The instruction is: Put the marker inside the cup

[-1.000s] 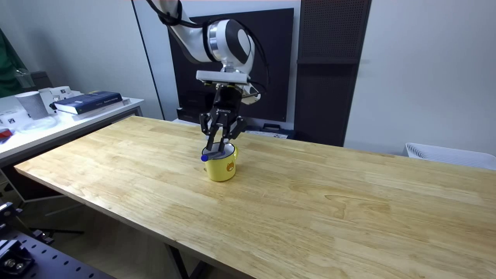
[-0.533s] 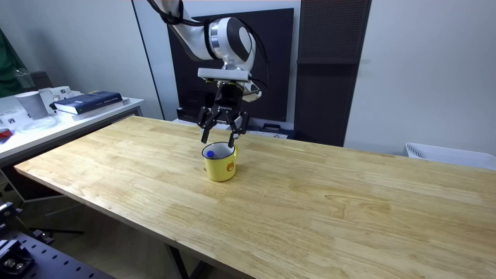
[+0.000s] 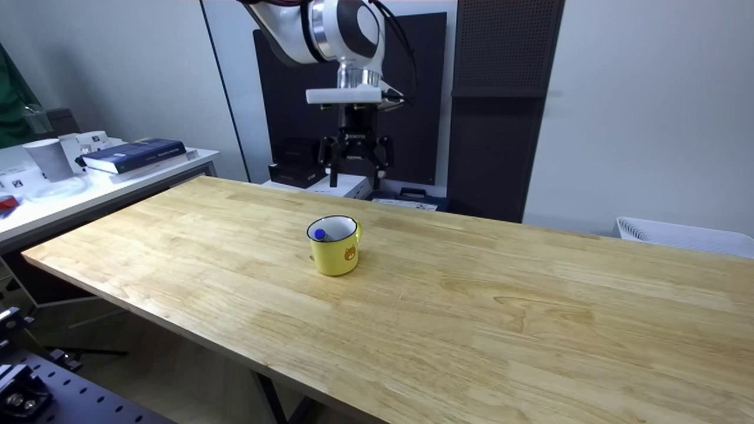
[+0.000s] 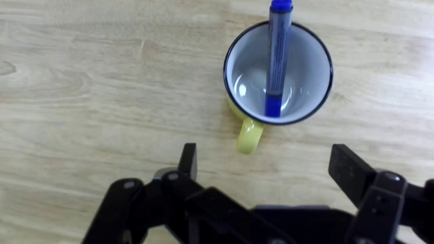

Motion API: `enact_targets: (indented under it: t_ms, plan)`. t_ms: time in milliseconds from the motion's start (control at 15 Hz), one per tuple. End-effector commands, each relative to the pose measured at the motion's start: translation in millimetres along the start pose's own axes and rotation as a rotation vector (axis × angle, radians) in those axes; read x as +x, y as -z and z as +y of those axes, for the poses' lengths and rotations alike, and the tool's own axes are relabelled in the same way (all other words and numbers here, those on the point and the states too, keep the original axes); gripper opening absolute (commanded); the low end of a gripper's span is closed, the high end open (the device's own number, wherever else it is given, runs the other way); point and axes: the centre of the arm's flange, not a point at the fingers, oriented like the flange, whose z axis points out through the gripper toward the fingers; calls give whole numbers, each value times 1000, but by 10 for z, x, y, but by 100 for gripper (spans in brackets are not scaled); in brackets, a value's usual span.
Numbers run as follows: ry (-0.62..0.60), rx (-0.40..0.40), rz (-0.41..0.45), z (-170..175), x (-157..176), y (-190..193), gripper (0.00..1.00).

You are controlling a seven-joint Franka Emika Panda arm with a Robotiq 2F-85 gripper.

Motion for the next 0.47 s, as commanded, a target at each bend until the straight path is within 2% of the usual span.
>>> enact_targets:
  t_ms: [0, 67, 400]
  plan:
    - [-89, 18, 183, 10, -363, 206, 100]
    - [-28, 4, 114, 23, -41, 149, 100]
    - [-24, 5, 115, 15, -63, 116, 100]
